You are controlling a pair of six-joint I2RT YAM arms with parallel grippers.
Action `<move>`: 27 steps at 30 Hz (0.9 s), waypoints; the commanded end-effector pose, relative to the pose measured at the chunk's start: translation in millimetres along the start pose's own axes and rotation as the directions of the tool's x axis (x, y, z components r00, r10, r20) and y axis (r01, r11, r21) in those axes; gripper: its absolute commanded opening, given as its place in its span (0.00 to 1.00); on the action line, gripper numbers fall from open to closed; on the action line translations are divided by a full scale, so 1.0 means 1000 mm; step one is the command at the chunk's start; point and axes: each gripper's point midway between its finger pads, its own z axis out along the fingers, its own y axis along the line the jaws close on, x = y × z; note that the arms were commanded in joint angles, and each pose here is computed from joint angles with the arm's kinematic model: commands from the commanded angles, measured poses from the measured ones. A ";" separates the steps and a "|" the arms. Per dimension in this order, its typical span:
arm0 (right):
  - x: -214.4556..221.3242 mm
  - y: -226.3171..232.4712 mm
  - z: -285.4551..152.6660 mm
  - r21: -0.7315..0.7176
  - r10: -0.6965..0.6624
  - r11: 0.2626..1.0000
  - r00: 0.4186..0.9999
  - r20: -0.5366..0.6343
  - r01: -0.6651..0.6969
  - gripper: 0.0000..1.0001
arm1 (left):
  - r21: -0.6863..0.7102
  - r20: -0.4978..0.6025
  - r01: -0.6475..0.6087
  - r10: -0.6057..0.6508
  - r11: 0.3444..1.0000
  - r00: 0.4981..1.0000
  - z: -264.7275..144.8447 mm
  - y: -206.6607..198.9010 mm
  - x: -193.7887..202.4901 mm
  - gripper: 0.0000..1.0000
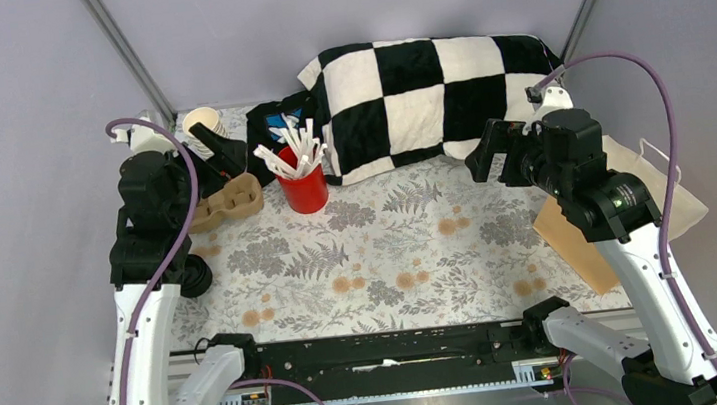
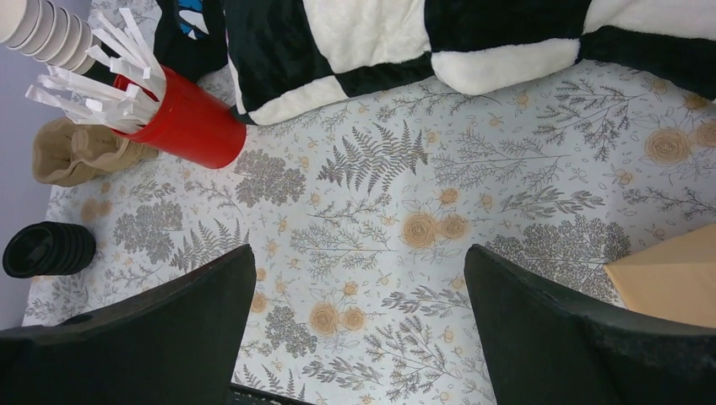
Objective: Pack the takeout coffee
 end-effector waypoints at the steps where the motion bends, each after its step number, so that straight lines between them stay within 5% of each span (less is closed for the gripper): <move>1: -0.008 0.003 -0.007 -0.019 -0.036 0.999 0.999 0.014 0.036 1.00 | -0.013 0.008 0.027 -0.027 1.000 1.000 0.004 0.000 -0.005 0.99; 14: 0.010 0.037 -0.006 -0.225 -0.091 0.972 0.994 -0.067 0.074 1.00 | -0.181 -0.038 0.047 -0.055 0.982 0.998 0.018 0.024 -0.003 0.99; 27: 0.021 0.044 -0.005 -0.270 -0.118 0.959 0.988 -0.100 0.087 1.00 | -0.316 -0.113 0.030 -0.069 0.948 0.991 0.028 0.051 0.014 0.99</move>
